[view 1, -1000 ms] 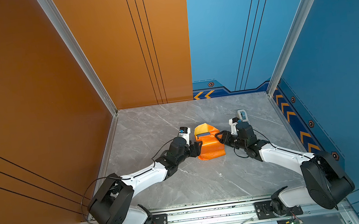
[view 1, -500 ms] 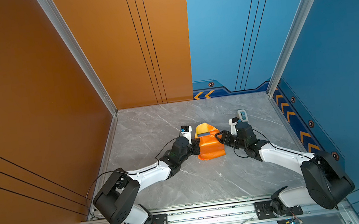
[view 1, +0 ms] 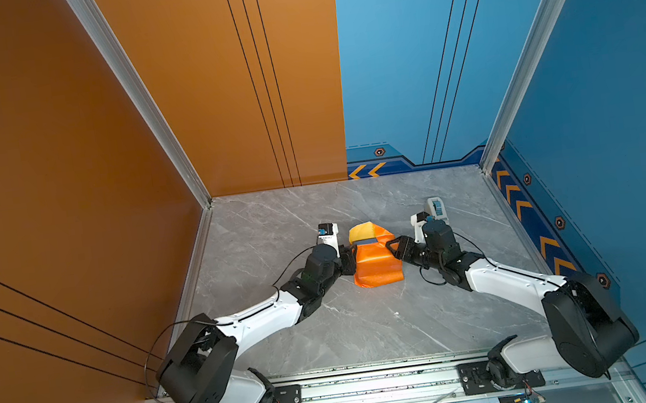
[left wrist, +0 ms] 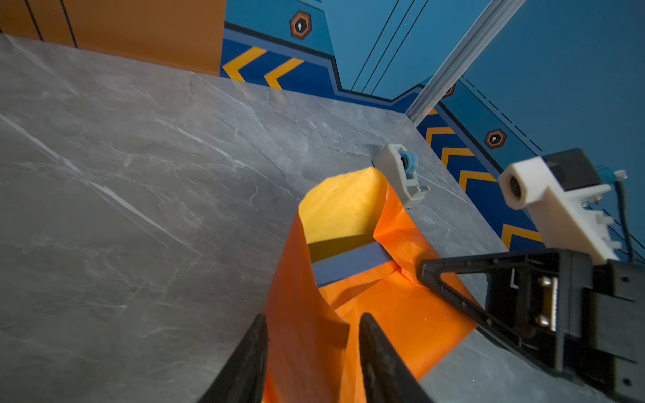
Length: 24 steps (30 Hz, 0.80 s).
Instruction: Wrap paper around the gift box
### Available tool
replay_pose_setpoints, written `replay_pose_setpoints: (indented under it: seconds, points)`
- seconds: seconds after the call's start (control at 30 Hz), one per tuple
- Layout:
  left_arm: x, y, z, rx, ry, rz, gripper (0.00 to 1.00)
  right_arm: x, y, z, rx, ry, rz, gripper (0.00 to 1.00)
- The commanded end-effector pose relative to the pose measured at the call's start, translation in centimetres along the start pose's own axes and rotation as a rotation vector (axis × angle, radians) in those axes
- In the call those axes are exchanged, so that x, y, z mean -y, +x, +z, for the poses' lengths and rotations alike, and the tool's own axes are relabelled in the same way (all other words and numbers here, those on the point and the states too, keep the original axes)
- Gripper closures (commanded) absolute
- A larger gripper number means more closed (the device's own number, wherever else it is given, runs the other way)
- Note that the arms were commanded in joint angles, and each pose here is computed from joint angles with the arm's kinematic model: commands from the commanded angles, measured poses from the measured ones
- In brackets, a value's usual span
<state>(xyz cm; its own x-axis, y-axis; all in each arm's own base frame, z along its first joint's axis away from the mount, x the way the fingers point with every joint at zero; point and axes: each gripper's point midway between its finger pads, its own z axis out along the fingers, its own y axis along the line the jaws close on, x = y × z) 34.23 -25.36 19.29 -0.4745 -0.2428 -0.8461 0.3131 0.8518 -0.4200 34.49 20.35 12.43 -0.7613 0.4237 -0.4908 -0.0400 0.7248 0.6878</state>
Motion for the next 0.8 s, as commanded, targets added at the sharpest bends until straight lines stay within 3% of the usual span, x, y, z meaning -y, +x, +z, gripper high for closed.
replay_pose_setpoints:
  seconds: [0.0, 0.2, 0.43, 0.77]
  points:
    - [-3.5, -1.0, -1.8, 0.037, -0.141, 0.0, 0.5, 5.7, 6.4, 0.0, -0.219, 0.201, 0.022, 0.5]
    - [-5.7, 1.2, -1.6, -0.037, -0.197, -0.023, 0.49, 5.5, 6.3, 0.0, -0.217, 0.197, 0.016, 0.5]
    - [-1.8, 2.7, 1.2, -0.089, -0.041, -0.028, 0.49, 5.5, 6.3, -0.1, -0.218, 0.2, 0.012, 0.5]
    - [1.4, 2.3, 3.1, -0.063, 0.093, -0.044, 0.48, 5.3, 6.3, -0.2, -0.215, 0.191, 0.004, 0.5]
